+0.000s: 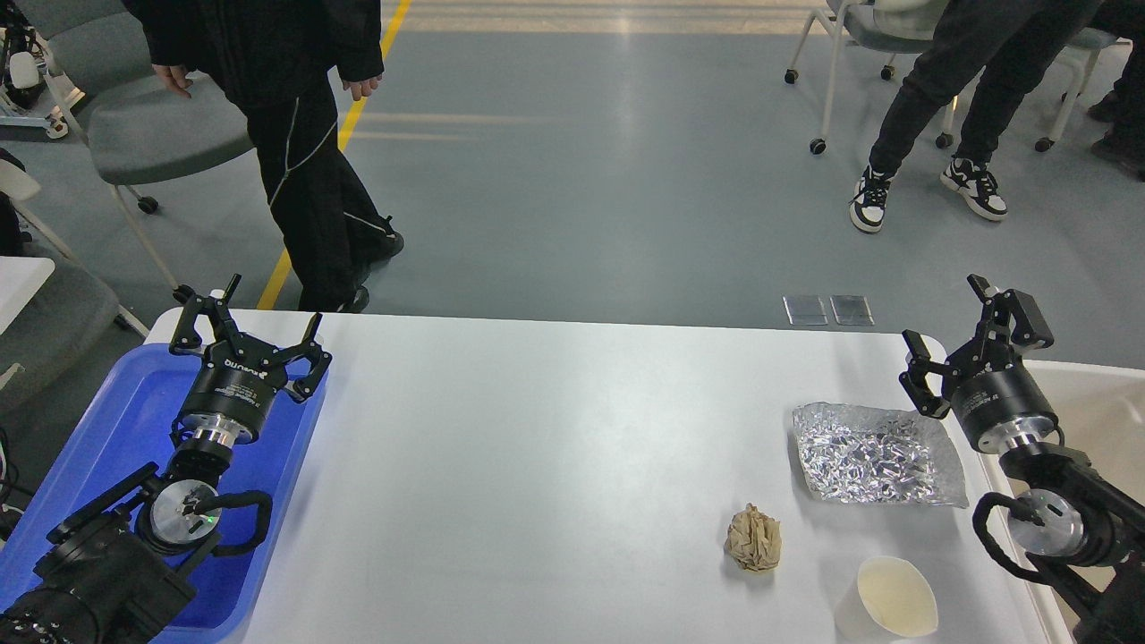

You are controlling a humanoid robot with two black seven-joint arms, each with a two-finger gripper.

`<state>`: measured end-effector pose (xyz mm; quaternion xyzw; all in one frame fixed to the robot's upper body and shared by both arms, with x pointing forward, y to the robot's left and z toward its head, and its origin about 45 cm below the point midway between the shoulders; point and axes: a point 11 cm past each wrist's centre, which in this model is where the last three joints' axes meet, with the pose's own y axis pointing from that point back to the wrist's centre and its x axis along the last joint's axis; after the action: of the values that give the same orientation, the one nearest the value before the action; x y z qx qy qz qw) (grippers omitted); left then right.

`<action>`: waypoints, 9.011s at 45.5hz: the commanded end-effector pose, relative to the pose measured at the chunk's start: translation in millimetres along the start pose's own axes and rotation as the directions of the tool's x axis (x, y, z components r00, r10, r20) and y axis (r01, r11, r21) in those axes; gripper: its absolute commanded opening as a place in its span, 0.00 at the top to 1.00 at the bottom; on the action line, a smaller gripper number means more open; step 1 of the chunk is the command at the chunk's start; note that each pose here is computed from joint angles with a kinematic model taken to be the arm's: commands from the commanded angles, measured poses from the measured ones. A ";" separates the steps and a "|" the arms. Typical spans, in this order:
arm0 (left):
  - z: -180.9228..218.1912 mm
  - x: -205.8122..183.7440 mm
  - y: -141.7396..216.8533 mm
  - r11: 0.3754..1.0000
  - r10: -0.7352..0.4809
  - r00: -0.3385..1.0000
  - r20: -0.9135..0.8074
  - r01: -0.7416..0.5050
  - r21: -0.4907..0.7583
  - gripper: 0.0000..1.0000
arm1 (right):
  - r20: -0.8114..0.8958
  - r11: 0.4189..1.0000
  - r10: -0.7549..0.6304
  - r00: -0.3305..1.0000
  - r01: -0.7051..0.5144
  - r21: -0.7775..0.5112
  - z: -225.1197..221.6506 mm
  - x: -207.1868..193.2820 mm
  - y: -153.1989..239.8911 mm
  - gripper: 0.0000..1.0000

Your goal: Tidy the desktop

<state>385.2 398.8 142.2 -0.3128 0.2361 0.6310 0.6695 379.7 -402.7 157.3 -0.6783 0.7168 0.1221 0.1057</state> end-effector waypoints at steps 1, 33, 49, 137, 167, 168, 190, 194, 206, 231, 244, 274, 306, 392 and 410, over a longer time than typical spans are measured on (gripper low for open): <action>-0.1 -0.6 0.0 1.000 -0.006 1.000 -0.003 0.006 0.000 0.00 | 0.004 1.000 0.004 1.000 -0.004 -0.013 6.5 0.3 3.9 0.00; -0.2 -0.7 0.0 1.000 -0.006 1.000 -0.002 0.006 0.001 0.00 | -0.494 0.884 -0.462 0.737 0.336 -0.325 -43.9 -51.6 29.3 0.00; -0.6 -1.1 0.0 1.000 -0.008 1.000 -0.002 0.008 0.003 0.00 | -0.702 0.759 -0.637 0.318 0.419 -0.499 -57.3 -68.6 72.0 0.00; -0.6 -1.3 0.0 1.000 -0.009 1.000 -0.003 0.009 0.003 0.00 | -0.555 0.518 -0.693 -0.459 0.219 -0.827 32.4 0.8 158.8 0.84; -0.6 -1.1 0.0 1.000 -0.008 1.000 -0.002 0.008 0.003 0.00 | -0.554 0.518 -0.696 -0.456 0.216 -0.828 29.4 2.6 159.2 1.00; -0.6 -1.3 0.0 1.000 -0.009 1.000 -0.003 0.009 0.003 0.00 | -0.555 0.520 -0.696 -0.455 0.214 -0.827 28.3 3.4 158.8 1.00; -0.6 -1.1 0.0 1.000 -0.008 1.000 -0.002 0.008 0.003 0.00 | -0.621 0.611 -0.695 -0.362 0.157 -0.776 -82.4 -1.2 118.1 1.00; -0.6 -1.1 0.0 1.000 -0.008 1.000 -0.002 0.008 0.003 0.00 | -0.634 0.610 -0.683 -0.363 0.194 -0.768 -99.6 -14.3 118.5 1.00; -0.6 -1.3 0.0 1.000 -0.009 1.000 -0.003 0.009 0.003 0.00 | -0.676 0.647 -0.642 -0.362 0.217 -0.731 -157.7 -38.8 111.0 1.00; -0.3 -1.1 -0.1 1.000 -0.007 1.000 -0.003 0.007 0.001 0.00 | -0.733 0.689 -0.609 -0.302 0.257 -0.678 -212.9 -55.8 104.3 1.00; -0.6 -1.1 0.0 1.000 -0.008 1.000 -0.002 0.008 0.003 0.00 | -0.749 0.717 -0.595 -0.292 0.228 -0.659 -223.2 -45.1 106.4 1.00; -0.3 -1.1 -0.1 1.000 -0.007 1.000 -0.003 0.007 0.001 0.00 | -0.874 0.894 -0.417 0.249 -0.061 -0.444 -206.7 96.9 123.7 1.00; -0.6 -1.1 0.0 1.000 -0.008 1.000 -0.002 0.008 0.003 0.00 | -0.775 0.830 -0.031 0.631 -0.415 -0.372 -104.8 206.2 129.6 1.00; -0.3 -1.1 -0.1 1.000 -0.007 1.000 -0.003 0.007 0.001 0.00 | -0.777 0.663 0.235 0.585 -0.680 -0.312 -11.7 254.1 143.5 0.00; -0.3 -1.1 -0.1 1.000 -0.007 1.000 -0.003 0.007 0.001 0.00 | -0.721 0.658 0.344 0.602 -0.702 -0.272 -20.9 257.9 142.9 0.00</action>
<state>385.2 397.7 142.6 -0.3136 0.2363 0.6279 0.6720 222.3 -640.3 92.8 -0.4394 0.7984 0.1073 -0.3975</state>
